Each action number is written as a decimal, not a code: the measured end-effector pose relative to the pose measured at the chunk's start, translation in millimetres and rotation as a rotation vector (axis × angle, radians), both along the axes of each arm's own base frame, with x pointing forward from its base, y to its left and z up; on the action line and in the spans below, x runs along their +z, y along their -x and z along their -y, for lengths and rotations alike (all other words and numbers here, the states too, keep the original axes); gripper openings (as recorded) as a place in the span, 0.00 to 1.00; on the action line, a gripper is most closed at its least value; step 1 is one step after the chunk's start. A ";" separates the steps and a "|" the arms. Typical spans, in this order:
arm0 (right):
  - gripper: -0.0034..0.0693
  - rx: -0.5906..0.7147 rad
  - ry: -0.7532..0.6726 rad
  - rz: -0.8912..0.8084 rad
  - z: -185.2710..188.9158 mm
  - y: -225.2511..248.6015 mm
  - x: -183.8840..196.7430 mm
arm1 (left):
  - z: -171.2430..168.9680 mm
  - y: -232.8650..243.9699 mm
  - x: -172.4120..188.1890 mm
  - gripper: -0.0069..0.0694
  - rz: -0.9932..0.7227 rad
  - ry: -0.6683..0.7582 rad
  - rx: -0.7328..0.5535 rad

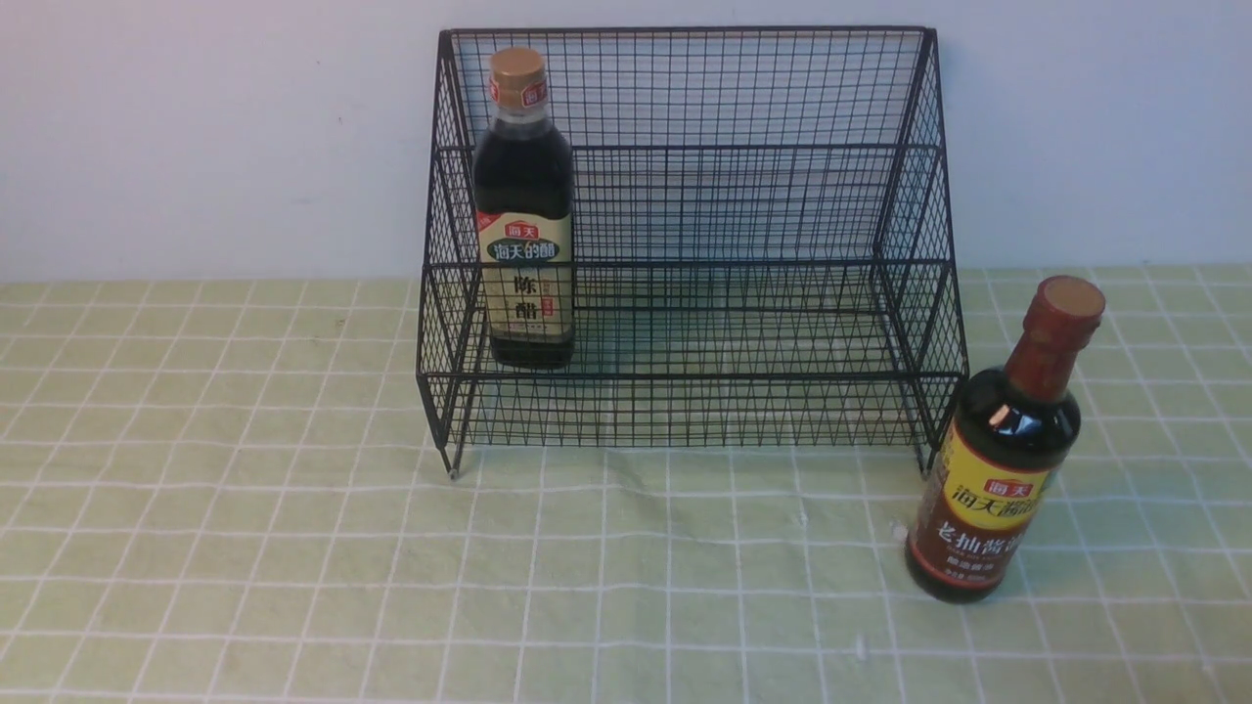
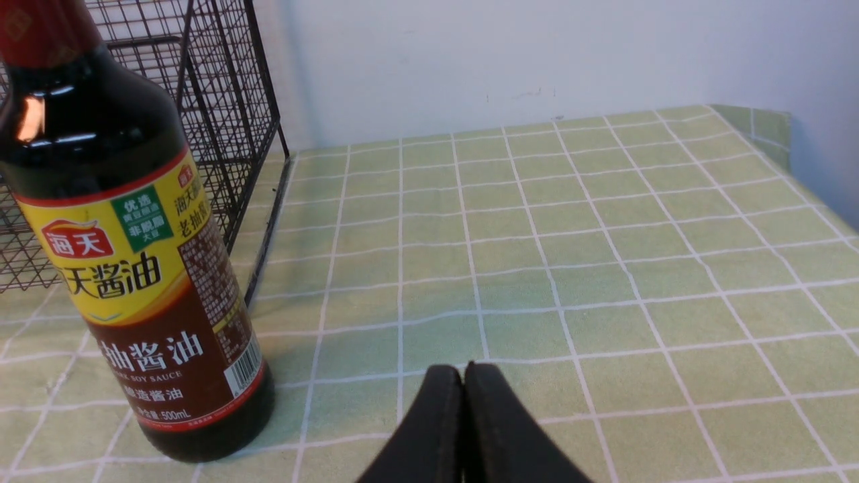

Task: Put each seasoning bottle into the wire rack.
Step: Use the right arm to grab the condiment bottle closest to it

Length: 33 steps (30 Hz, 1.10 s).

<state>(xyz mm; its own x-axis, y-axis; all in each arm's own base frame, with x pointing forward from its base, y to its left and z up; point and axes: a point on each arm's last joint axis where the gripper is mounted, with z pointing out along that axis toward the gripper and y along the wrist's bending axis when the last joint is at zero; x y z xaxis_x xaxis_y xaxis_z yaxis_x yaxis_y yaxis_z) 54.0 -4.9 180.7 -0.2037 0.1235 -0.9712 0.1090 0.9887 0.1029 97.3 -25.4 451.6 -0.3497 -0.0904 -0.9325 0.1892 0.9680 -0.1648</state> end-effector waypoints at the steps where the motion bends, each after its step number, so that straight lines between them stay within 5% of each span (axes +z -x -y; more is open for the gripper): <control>1: 0.03 0.000 0.000 0.000 0.0 0.0 0.0 | -1.3 3.8 1.1 0.11 0.014 -0.009 -0.002; 8: 0.03 0.000 0.000 0.000 0.0 0.0 0.0 | -4.9 13.6 -0.9 0.11 0.072 -0.109 -0.030; 14: 0.03 0.000 0.000 0.000 0.0 0.0 0.0 | -3.8 9.7 -38.0 0.11 0.190 -0.191 -0.052; 19: 0.03 0.000 0.000 0.000 0.0 0.0 0.0 | -10.4 20.9 -113.9 0.11 0.276 -0.220 -0.010; 27: 0.03 0.000 0.000 0.000 0.0 0.0 0.0 | -23.6 36.2 -239.2 0.11 0.167 -0.201 0.158; 33: 0.03 0.000 0.000 0.000 0.0 0.0 0.0 | -25.2 41.9 -272.1 0.11 0.139 -0.198 0.184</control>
<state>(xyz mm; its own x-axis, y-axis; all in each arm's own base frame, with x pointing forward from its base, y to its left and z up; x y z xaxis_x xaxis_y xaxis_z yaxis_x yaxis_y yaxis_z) 54.0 -4.9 180.7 -0.2037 0.1235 -0.9712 0.1090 0.9887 0.1029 55.5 -0.2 179.5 -0.2117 0.0476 -0.9762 0.0155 0.9989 0.0453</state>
